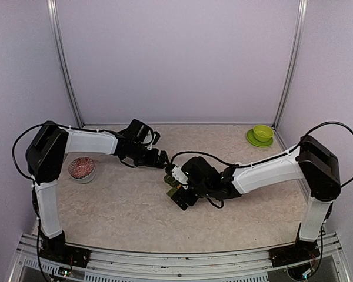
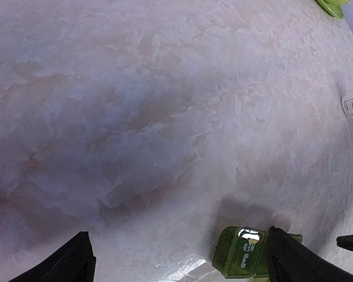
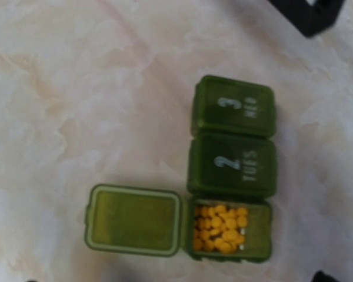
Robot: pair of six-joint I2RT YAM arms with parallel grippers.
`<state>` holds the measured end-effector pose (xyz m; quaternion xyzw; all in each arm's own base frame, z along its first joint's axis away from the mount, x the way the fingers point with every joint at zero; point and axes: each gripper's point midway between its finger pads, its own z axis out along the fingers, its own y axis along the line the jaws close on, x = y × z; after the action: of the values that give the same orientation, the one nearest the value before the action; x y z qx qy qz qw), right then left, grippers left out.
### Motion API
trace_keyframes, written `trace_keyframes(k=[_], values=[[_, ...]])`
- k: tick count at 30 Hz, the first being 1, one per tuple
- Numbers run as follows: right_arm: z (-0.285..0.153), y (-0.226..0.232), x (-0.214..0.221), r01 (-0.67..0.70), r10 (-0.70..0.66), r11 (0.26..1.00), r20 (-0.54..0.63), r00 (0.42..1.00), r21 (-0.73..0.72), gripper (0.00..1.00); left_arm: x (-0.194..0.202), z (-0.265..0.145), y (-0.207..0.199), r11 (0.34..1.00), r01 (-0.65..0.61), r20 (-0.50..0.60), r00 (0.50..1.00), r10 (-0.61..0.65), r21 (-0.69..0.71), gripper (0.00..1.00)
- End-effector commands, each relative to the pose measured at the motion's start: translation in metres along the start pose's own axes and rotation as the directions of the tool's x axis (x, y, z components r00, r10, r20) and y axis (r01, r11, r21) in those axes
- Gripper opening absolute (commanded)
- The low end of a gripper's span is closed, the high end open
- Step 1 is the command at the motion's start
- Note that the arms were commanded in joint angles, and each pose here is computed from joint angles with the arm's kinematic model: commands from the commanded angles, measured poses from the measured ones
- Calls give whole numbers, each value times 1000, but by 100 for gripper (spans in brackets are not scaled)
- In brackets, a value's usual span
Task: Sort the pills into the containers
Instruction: Hold the pill container at the center of the board.
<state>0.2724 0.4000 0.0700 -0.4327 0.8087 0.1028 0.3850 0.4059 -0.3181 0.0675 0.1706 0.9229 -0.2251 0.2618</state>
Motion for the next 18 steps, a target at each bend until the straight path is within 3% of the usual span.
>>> trace_keyframes(k=[1,12,18], values=[[8,2,-11,22,-23,999,26,999,45,100,3,11,-9,997,2,12,1000,-3,72,96],[4,5,-4,18,-19,999,41,999,31,100,33,23,-21,979,43,-23,999,-39,200,74],[-2,6,1,-14,15,1000,56,998,-19,100,45,21,-27,964,27,-1,1000,-28,264,74]])
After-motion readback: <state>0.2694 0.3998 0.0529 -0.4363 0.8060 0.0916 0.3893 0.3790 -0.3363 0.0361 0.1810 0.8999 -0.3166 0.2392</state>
